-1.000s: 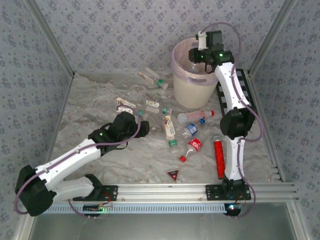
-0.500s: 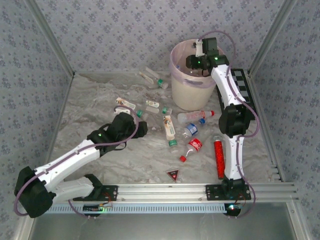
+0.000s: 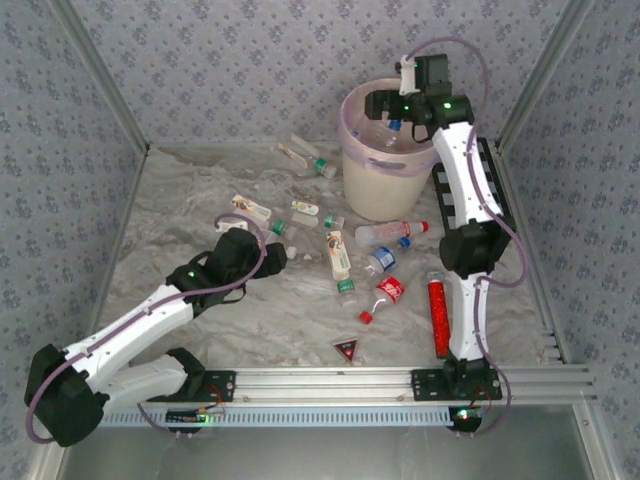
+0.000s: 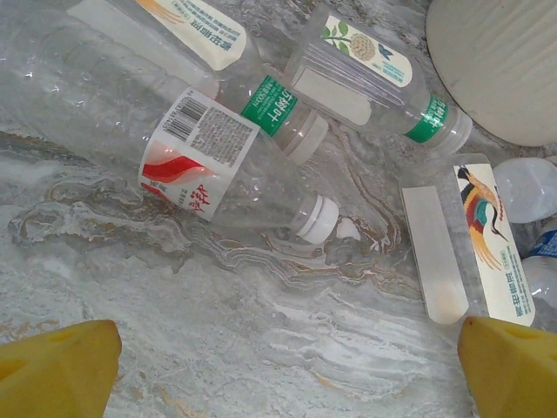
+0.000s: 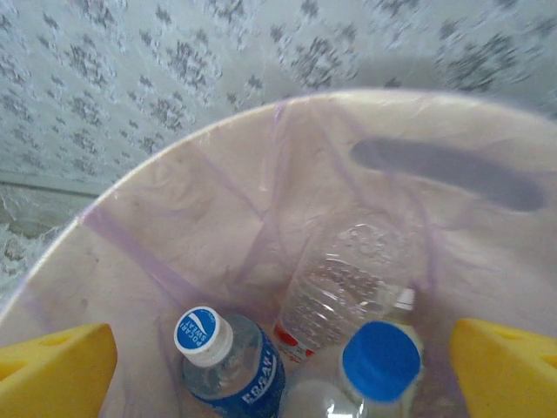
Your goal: Put the plastic bottles in the bin
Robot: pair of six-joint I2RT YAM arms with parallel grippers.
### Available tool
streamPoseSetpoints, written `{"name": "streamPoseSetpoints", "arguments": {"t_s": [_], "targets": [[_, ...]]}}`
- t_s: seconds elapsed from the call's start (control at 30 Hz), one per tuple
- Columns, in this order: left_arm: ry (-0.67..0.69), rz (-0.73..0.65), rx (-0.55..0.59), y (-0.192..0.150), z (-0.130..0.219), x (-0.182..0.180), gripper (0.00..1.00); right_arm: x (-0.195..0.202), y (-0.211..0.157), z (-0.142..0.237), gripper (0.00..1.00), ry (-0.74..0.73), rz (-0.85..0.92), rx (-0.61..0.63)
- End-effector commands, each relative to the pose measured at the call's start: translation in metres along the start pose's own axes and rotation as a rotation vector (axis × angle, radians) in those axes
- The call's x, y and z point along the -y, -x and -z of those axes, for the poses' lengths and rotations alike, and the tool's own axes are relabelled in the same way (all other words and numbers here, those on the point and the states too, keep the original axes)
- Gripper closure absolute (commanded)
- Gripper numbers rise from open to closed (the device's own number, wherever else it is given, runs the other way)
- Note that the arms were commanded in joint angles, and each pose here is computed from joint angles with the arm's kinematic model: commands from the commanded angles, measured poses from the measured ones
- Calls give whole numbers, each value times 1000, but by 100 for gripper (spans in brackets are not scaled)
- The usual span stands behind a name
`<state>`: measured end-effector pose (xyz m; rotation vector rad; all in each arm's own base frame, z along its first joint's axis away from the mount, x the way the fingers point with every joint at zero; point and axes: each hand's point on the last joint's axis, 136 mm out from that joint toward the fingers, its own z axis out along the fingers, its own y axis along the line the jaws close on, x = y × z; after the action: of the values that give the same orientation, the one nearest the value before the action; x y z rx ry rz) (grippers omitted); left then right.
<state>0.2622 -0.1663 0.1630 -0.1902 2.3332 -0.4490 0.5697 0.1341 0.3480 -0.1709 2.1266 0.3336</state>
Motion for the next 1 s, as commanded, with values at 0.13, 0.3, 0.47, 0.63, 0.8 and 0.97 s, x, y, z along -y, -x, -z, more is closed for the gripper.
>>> {"name": "streamPoseSetpoints", "arguments": {"t_s": [0.13, 0.3, 0.47, 0.63, 0.8, 0.97], "targets": [[64, 277, 39, 8, -5, -16, 1, 15, 26, 103, 0, -68, -92, 100], [79, 571, 58, 6, -24, -16, 1, 11, -27, 122, 0, -94, -178, -16], [125, 631, 44, 1, -47, -8, 2, 7, -88, 135, 0, -89, -228, -145], [129, 673, 42, -2, -69, 0, 4, -15, -142, 144, 0, 44, -213, -192], [133, 665, 21, -3, -90, 8, 6, -32, -198, 145, 0, 138, -167, -242], [129, 656, -19, -4, -112, 14, 6, -43, -243, 144, 0, 166, -134, -268]]}}
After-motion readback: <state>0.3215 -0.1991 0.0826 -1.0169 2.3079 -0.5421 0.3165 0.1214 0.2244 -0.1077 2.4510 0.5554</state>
